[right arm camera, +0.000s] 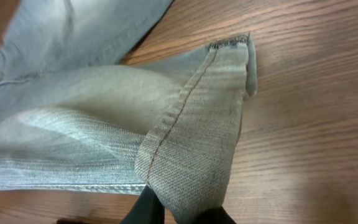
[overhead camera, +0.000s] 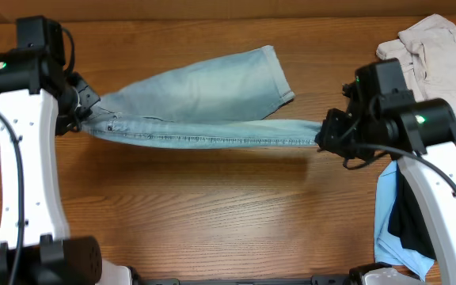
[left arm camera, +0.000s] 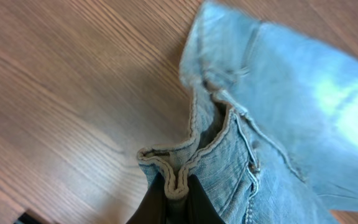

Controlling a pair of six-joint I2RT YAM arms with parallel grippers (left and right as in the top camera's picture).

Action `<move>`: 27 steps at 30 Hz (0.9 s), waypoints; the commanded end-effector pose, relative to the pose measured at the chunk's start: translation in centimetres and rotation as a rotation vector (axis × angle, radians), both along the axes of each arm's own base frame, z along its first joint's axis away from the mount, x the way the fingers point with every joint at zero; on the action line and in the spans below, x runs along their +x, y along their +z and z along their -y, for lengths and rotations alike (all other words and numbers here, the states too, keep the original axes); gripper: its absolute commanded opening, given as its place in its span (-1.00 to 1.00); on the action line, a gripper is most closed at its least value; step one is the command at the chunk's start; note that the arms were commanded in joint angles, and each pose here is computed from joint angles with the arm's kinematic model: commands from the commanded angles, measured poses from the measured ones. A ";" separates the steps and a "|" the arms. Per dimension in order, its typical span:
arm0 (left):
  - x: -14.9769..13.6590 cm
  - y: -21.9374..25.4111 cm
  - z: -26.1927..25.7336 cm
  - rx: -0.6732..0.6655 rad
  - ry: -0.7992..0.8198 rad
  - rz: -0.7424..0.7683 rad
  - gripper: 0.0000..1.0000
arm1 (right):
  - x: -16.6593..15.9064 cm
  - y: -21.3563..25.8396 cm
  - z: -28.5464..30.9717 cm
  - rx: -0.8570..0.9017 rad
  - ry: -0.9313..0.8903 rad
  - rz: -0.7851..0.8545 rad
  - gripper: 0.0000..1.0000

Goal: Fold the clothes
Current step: 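Lift the shorts with both grippers and fold the front edge toward the back, then lay the folded shorts down and release both grippers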

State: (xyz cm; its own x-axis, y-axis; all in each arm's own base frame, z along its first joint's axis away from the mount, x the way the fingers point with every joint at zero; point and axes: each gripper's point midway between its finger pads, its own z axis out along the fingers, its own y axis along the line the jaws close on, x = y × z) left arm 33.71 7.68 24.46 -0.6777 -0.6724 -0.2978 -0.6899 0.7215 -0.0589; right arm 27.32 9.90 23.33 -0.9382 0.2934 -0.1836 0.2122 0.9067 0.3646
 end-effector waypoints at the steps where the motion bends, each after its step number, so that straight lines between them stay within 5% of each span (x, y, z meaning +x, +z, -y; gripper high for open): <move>1: -1.2 2.9 -1.7 0.105 0.004 0.048 -0.91 | 0.2 1.7 2.2 -0.072 -0.059 0.074 -0.92; 16: -1.4 -4.6 -2.8 0.116 0.116 -0.099 -0.92 | 8.8 -5.7 0.1 -0.086 0.056 0.074 -0.92; 27: -0.2 -11.6 -3.0 0.101 0.193 -0.056 -0.92 | 14.8 -11.1 -1.9 -0.069 0.124 0.129 -0.92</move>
